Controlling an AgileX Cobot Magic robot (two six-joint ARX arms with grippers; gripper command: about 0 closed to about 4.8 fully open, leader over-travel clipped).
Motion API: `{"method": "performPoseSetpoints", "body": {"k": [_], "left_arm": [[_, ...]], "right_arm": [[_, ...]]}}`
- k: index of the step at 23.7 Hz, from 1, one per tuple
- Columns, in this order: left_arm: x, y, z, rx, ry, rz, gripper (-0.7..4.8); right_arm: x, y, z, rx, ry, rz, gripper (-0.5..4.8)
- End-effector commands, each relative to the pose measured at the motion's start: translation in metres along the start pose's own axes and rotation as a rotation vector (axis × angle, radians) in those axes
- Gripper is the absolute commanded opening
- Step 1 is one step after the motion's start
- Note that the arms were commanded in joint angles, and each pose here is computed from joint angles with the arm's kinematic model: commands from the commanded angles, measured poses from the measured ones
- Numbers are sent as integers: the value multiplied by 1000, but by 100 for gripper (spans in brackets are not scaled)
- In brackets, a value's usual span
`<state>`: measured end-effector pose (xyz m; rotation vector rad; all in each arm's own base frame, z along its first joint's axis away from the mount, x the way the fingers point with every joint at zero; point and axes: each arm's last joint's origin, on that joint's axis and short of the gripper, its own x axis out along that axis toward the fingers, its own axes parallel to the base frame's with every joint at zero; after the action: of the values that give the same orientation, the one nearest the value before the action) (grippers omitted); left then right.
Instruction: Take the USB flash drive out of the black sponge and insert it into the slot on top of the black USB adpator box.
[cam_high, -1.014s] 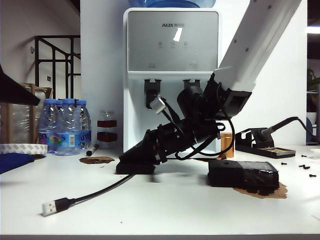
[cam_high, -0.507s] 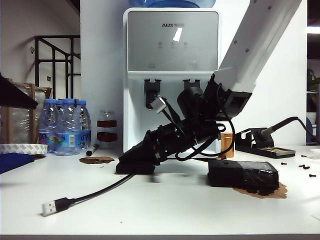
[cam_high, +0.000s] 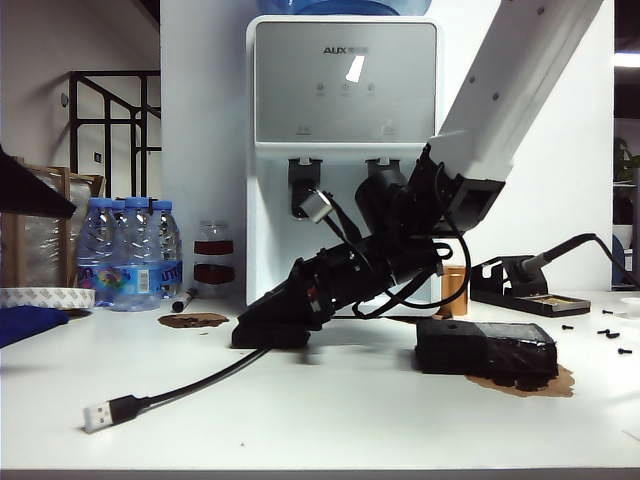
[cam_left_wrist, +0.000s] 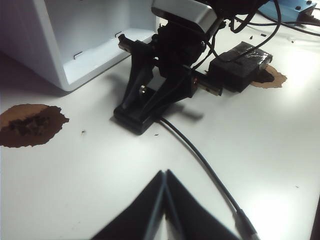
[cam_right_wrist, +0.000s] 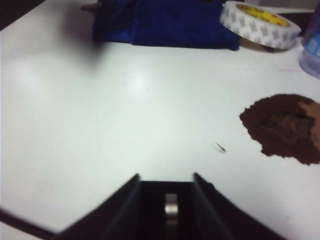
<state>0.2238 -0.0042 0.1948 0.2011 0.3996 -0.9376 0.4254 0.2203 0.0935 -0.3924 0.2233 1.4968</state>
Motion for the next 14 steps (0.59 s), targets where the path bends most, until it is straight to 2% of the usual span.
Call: {"method": "performPoseSetpoints", "body": {"k": [1, 2, 7, 8, 9, 10, 14], "left_arm": [[0, 0, 1, 9, -5, -1, -4], [0, 0, 1, 9, -5, -1, -4], [0, 0, 1, 9, -5, -1, -4], [0, 0, 1, 9, -5, -1, -4], [0, 0, 1, 9, -5, -1, -4], [0, 0, 1, 9, -5, -1, -4], [0, 0, 1, 9, -5, -2, -4]], "right_arm": [[-6, -5, 16, 3, -37, -33, 265], [-7, -6, 19, -2, -44, -39, 283], [-14, -8, 37, -11, -79, -60, 286], [-17, -8, 42, -5, -85, -62, 320], [-19, -8, 45, 18, -88, -65, 420], [-20, -7, 48, 36, -92, -66, 479], [-29, -2, 59, 20, -115, -87, 471]]}}
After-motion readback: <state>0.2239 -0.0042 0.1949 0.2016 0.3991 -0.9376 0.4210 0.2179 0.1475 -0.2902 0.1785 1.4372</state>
